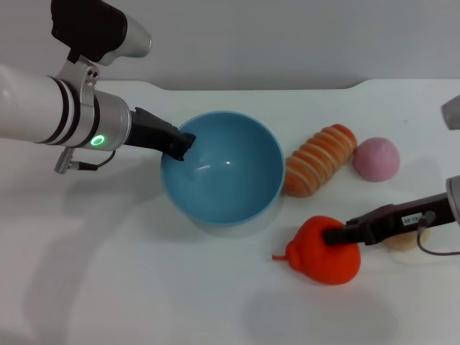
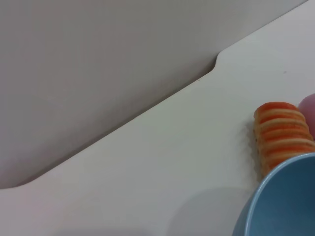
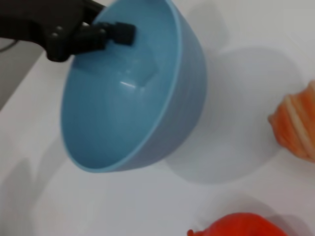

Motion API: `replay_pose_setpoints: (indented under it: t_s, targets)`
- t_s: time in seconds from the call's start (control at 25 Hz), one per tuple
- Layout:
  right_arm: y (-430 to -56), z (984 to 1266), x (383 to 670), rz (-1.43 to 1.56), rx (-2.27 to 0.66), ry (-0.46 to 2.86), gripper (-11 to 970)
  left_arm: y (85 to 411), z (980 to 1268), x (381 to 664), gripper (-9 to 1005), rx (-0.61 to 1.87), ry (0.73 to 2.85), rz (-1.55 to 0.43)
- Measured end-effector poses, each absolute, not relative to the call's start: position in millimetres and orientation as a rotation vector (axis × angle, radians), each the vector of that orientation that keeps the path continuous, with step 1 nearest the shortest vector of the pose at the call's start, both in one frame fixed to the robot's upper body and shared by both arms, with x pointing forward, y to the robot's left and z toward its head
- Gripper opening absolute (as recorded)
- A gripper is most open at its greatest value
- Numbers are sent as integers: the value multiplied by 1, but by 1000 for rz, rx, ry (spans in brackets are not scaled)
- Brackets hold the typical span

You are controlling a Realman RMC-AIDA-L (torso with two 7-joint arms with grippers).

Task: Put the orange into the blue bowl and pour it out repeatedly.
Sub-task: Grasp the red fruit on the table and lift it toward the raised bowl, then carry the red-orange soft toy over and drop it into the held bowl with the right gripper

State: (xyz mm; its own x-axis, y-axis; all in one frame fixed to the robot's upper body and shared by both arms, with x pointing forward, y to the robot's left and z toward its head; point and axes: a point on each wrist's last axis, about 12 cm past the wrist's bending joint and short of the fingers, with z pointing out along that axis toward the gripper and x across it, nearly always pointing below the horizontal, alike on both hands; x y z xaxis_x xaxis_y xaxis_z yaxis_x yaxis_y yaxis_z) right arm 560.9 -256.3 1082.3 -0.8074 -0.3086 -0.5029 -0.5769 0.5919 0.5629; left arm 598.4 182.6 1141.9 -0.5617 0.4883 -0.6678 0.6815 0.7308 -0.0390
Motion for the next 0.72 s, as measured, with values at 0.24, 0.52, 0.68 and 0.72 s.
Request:
replay_pose_setpoints:
  t_s: [0.24, 0.52, 0.68, 0.72]
  targets:
    - [-264, 1095, 558, 1128, -724, 2381, 116, 183, 1141, 599, 0, 876, 2281, -384]
    - [-279, 1172, 546, 1312, -818, 2002, 48, 176, 1141, 597, -1, 916, 2286, -392]
    - [-277, 1194, 546, 1286, -861, 1900, 42, 161, 1138, 592, -1, 1004, 2292, -402]
    - [-274, 1192, 550, 1284, -856, 1910, 40, 157, 1137, 590, -1, 1023, 2296, -409]
